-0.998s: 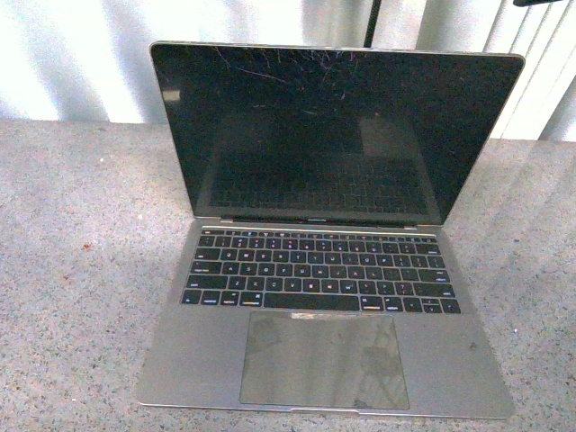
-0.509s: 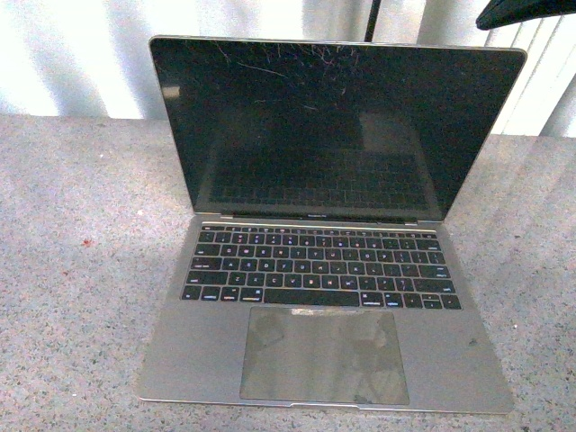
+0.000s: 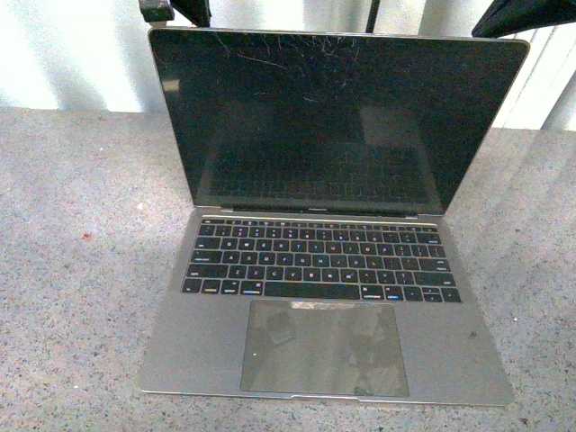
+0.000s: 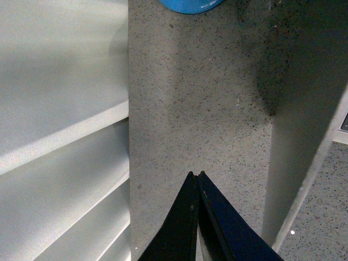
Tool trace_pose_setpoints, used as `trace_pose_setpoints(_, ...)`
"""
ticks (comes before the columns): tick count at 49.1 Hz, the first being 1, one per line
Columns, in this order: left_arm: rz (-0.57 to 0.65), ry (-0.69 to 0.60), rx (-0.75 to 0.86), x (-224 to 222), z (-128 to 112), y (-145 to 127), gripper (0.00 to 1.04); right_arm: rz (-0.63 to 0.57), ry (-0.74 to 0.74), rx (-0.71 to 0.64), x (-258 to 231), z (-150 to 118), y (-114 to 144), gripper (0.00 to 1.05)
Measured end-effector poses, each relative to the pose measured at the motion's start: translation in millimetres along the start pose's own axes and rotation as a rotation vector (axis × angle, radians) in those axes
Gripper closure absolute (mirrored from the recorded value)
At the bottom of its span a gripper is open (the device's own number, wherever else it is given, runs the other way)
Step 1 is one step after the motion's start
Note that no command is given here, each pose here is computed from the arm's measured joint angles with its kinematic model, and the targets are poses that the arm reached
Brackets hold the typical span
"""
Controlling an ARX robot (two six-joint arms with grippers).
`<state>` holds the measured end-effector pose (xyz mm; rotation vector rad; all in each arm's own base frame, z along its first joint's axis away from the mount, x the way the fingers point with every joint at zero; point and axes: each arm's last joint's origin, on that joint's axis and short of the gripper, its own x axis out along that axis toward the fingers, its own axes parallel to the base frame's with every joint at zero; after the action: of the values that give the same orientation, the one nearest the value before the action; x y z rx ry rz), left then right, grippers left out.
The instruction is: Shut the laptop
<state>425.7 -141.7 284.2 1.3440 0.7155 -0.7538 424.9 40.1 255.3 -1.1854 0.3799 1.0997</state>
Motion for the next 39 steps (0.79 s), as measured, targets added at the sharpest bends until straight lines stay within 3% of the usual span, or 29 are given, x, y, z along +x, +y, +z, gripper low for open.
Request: trace_pose_setpoints(39, -0.093, -0.004, 0.029, 8, 5, -23, 1.01, 0.099, -0.014, 0.167, 3, 8, 18, 1.02)
